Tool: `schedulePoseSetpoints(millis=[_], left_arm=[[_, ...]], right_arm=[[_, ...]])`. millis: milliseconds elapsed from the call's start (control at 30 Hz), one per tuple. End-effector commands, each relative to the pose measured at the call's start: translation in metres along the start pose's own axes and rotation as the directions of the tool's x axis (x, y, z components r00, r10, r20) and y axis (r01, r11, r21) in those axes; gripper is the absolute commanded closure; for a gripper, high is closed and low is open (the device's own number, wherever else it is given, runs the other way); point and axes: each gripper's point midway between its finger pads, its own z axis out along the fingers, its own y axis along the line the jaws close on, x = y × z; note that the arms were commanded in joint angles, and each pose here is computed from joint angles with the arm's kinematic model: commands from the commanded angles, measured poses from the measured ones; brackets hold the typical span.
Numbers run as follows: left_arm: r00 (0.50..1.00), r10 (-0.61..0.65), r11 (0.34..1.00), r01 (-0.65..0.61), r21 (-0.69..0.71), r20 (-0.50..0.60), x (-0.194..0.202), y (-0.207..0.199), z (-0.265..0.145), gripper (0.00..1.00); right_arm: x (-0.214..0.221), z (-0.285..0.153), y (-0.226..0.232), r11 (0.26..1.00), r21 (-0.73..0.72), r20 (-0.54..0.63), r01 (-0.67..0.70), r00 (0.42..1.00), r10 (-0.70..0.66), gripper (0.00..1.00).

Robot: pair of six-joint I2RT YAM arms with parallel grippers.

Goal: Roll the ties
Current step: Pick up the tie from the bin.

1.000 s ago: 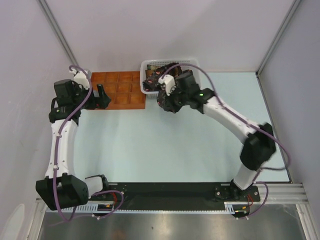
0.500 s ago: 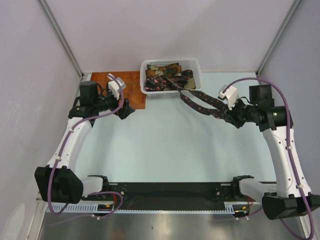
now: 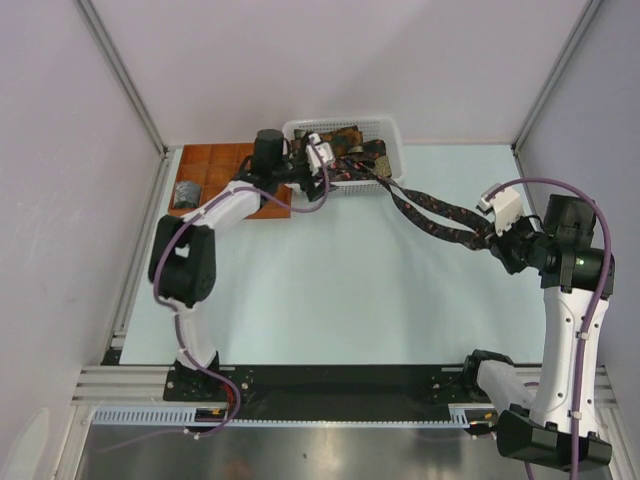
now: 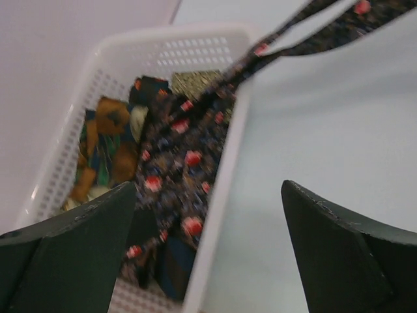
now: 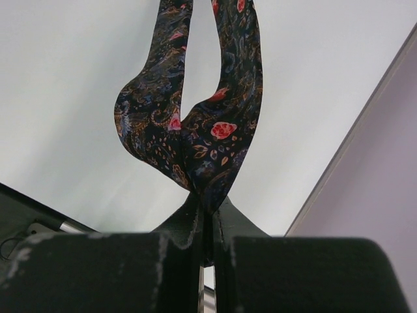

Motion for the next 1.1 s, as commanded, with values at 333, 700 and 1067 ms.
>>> schedulePoseSetpoints(millis=[333, 700, 1067], left_arm=[[0.897, 0.368, 0.918, -0.393, 0.058, 0.246, -0.065, -0.004, 0.119, 0.01], [0.871, 0.429, 0.874, -0.468, 0.133, 0.240, -0.043, -0.030, 0.164, 0.14], [0.858, 0.454, 0.860, -0.493, 0.134, 0.241, -0.037, -0.043, 0.144, 0.00]], right_arm=[[-0.022, -0.020, 0.003, 0.999, 0.027, 0.101, 0.030, 0.994, -0.033, 1.00], [-0.027, -0.030, 0.004, 0.995, 0.074, 0.137, 0.062, 0.988, -0.071, 1.00], [-0.025, -0.031, 0.000, 0.993, 0.102, 0.131, 0.059, 0.989, -0.072, 1.00]])
